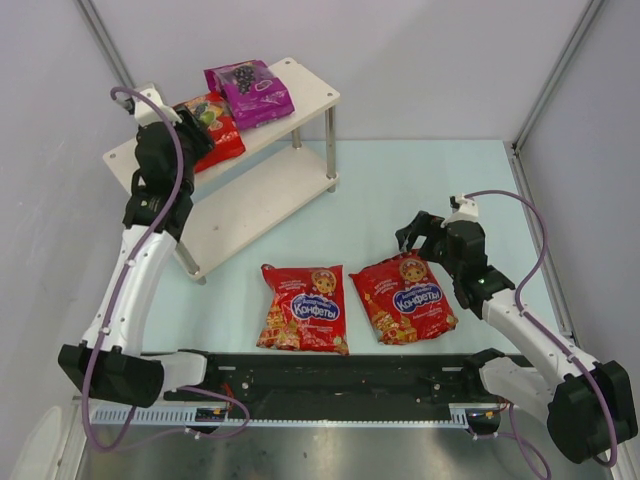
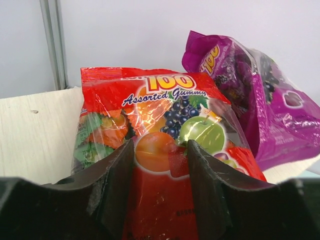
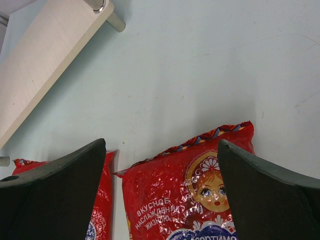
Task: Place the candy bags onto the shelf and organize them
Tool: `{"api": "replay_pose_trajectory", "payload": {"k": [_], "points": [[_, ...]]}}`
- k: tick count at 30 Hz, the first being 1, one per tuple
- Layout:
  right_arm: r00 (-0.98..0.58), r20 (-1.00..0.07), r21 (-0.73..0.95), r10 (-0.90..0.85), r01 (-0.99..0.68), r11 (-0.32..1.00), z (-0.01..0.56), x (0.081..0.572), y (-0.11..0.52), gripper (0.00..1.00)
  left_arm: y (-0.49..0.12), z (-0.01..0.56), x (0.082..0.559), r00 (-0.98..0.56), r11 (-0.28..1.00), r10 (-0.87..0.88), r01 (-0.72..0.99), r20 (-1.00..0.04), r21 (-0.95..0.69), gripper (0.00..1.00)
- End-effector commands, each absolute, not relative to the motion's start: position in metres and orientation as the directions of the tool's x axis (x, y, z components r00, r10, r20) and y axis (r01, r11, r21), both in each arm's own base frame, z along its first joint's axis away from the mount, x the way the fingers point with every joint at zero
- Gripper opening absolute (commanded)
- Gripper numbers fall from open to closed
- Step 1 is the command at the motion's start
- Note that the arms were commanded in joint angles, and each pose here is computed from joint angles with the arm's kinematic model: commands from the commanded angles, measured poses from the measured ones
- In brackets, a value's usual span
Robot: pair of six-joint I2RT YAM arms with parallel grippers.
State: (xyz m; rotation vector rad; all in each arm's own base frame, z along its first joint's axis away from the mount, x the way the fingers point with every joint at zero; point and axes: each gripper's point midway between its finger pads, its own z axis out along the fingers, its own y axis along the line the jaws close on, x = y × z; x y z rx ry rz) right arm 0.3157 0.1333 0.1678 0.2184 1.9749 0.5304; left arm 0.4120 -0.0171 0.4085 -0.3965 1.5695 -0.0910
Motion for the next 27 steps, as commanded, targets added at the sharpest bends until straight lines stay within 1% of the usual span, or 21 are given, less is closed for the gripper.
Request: {"api": "replay_pose_trajectory", "payload": {"k": [1, 13, 17, 18, 19, 21, 22, 24, 25, 27], "points": [[-0.422, -0.825, 0.44, 0.375, -0.064, 0.896, 0.172, 0.32, 0.127, 0.97, -0.001, 0.352, 0.42, -0.13, 0.912, -0.313, -0.318, -0.941, -0.259, 0.52], [-0.422, -0.827, 0.433, 0.371, -0.057, 0.9, 0.171, 0.32, 0.123, 0.98, 0.012, 0.342, 0.416, -0.101, 0.866, -0.357, -0.408, -0.929, -0.288, 0.49], [-0.419, -0.83, 0.43, 0.369, -0.057, 0.901, 0.171, 0.32, 0.123, 0.98, 0.018, 0.362, 0.398, -0.022, 0.851, -0.369, -0.41, -0.929, -0.328, 0.62], [-0.42, -0.83, 0.428, 0.367, -0.057, 0.902, 0.17, 0.321, 0.123, 0.98, 0.02, 0.378, 0.389, 0.021, 0.848, -0.373, -0.398, -0.928, -0.35, 0.67], [-0.419, -0.831, 0.427, 0.367, -0.056, 0.903, 0.17, 0.321, 0.122, 0.98, 0.021, 0.393, 0.384, 0.054, 0.847, -0.373, -0.387, -0.926, -0.364, 0.76], [-0.421, -0.83, 0.429, 0.366, -0.062, 0.901, 0.17, 0.321, 0.123, 0.98, 0.022, 0.422, 0.375, 0.115, 0.849, -0.375, -0.355, -0.92, -0.391, 0.82], [-0.422, -0.828, 0.432, 0.369, -0.063, 0.899, 0.17, 0.322, 0.124, 0.98, 0.022, 0.443, 0.371, 0.154, 0.853, -0.372, -0.333, -0.916, -0.402, 0.88], [-0.424, -0.827, 0.437, 0.37, -0.069, 0.897, 0.17, 0.323, 0.126, 0.98, 0.018, 0.469, 0.368, 0.194, 0.863, -0.372, -0.286, -0.908, -0.415, 0.93], [-0.425, -0.826, 0.437, 0.37, -0.07, 0.897, 0.169, 0.323, 0.126, 0.98, 0.016, 0.486, 0.37, 0.221, 0.867, -0.373, -0.261, -0.901, -0.423, 0.98], [-0.424, -0.826, 0.438, 0.371, -0.069, 0.896, 0.17, 0.323, 0.126, 0.98, 0.008, 0.502, 0.376, 0.236, 0.88, -0.377, -0.209, -0.895, -0.426, 1.0]]}}
